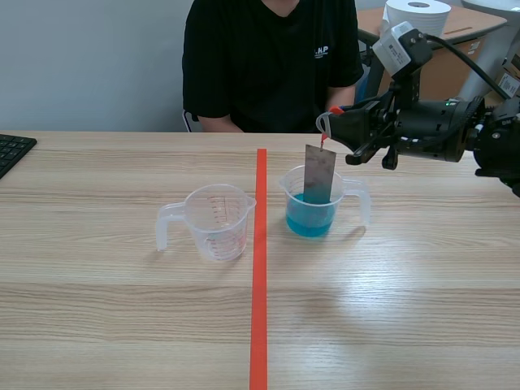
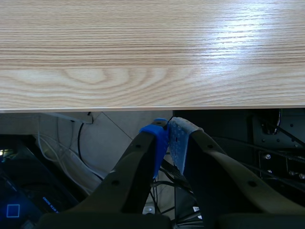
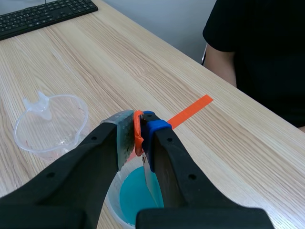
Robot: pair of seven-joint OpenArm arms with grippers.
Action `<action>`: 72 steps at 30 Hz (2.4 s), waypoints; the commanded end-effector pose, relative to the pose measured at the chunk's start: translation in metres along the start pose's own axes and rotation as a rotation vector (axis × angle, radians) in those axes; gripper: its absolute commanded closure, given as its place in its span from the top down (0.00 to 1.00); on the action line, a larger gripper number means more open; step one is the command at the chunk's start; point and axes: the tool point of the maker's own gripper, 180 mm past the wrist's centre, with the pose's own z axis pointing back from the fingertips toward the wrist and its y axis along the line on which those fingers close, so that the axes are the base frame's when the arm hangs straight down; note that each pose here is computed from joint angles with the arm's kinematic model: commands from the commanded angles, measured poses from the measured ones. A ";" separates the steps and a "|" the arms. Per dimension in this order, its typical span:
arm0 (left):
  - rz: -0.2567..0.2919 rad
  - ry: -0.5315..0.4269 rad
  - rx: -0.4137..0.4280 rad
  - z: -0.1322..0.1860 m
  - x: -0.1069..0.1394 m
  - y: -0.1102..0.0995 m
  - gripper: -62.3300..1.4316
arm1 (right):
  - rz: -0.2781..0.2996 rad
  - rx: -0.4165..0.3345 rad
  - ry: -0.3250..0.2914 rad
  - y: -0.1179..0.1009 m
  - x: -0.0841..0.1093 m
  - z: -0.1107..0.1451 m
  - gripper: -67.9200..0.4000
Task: Do the redox reaction experiment.
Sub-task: 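Hold the plate still in the solution, then raise the plate and point at it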
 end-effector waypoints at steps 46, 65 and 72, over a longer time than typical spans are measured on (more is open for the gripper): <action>-0.119 -0.115 -0.260 -0.007 0.059 -0.017 0.10 | 0.020 0.087 -0.240 0.012 0.140 0.049 0.03; -0.419 -0.365 -0.572 -0.026 0.199 -0.064 0.10 | 0.019 0.085 -0.254 0.011 0.146 0.052 0.03; -0.477 -0.444 -0.636 -0.039 0.233 -0.096 0.10 | 0.020 0.085 -0.254 0.011 0.146 0.052 0.03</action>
